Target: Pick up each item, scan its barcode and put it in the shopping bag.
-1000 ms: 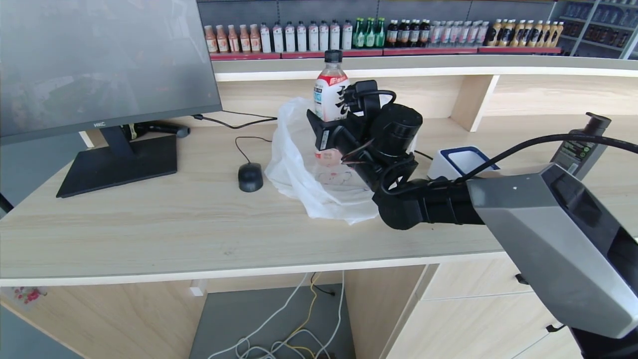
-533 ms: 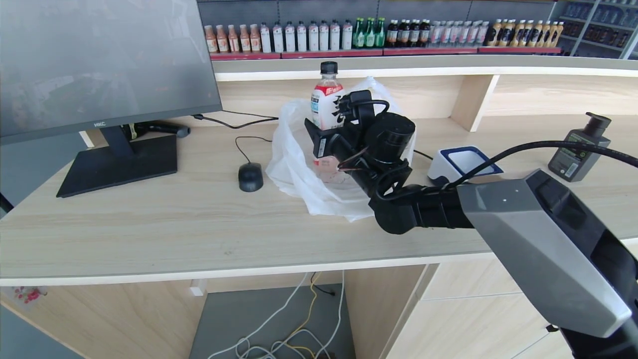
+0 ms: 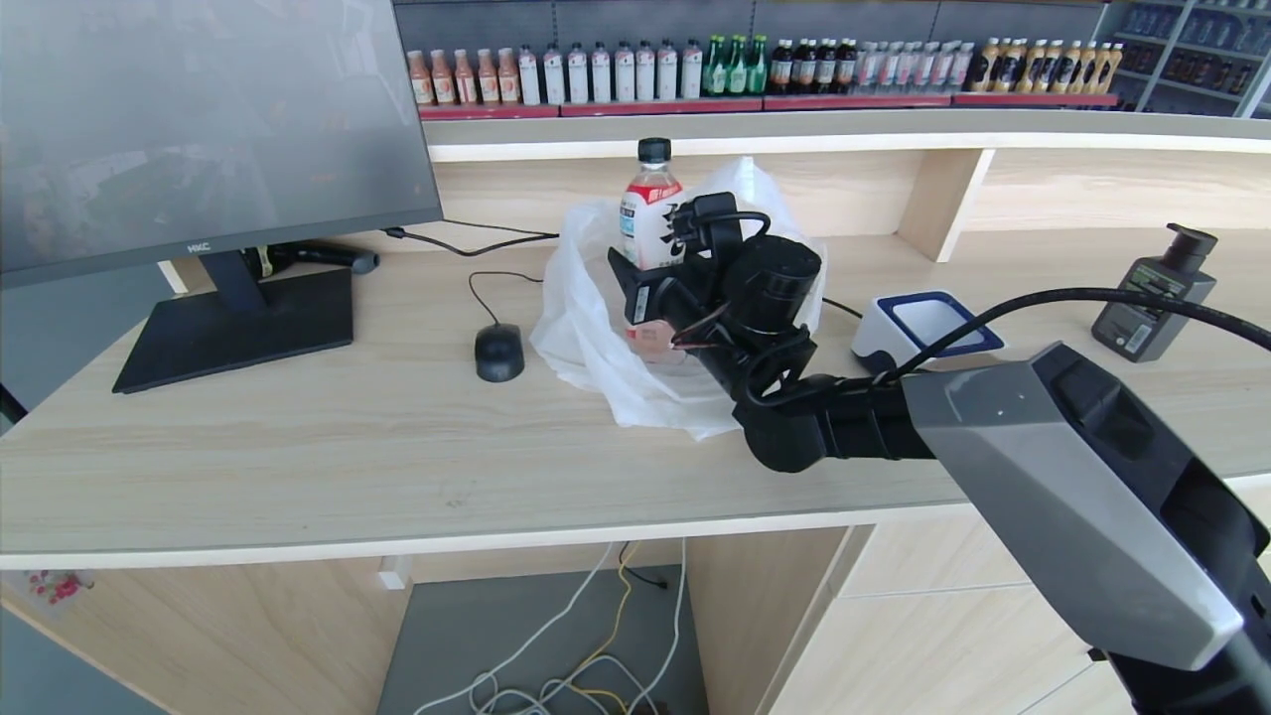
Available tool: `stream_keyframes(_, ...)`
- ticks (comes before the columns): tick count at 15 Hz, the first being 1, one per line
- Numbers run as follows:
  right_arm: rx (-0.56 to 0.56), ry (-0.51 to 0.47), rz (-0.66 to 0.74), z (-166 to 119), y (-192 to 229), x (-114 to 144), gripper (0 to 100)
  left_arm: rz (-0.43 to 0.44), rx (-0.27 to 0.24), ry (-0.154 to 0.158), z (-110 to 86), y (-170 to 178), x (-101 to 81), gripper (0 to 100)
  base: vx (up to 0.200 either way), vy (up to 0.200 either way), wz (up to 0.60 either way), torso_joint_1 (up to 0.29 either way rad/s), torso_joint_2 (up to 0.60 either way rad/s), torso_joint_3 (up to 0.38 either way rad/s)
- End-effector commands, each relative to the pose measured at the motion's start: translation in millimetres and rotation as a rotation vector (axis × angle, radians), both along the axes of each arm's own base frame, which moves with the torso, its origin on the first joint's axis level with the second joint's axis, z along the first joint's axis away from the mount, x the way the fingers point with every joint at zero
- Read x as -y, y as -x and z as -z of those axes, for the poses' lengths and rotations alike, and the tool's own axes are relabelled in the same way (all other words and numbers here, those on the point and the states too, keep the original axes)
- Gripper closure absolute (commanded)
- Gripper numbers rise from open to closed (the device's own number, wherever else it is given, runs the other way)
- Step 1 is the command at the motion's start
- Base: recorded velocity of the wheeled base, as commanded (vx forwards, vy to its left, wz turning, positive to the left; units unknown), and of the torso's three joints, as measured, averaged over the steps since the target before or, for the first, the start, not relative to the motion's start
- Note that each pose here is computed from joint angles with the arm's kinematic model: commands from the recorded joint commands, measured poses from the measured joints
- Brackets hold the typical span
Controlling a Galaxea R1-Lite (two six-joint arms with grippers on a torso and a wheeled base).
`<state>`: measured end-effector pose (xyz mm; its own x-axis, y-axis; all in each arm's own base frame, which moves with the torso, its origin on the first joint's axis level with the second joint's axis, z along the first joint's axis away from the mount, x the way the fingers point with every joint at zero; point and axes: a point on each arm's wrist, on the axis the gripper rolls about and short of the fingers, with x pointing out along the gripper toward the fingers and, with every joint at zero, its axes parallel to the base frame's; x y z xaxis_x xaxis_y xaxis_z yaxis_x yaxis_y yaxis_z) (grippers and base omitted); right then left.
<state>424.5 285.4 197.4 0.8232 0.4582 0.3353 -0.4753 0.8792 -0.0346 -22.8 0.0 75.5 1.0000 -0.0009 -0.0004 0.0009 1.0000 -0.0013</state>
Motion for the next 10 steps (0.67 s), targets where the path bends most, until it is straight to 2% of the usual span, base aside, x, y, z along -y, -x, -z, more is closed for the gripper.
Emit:
stream_keyframes(1, -0.002, 0.001, 0.004, 1.1, -1.1, 1.4, 100, 0.001, 0.000, 0.000, 0.0, 0.0, 0.0, 0, 0.000, 0.000, 0.00, 0.000, 0.00, 0.000)
stream_keyframes(10, -0.009, 0.006, 0.004, 5.0, -2.4, 0.5, 100, -0.001, 0.000, 0.000, 0.0, 0.0, 0.0, 0, 0.000, 0.000, 0.00, 0.000, 0.00, 0.000)
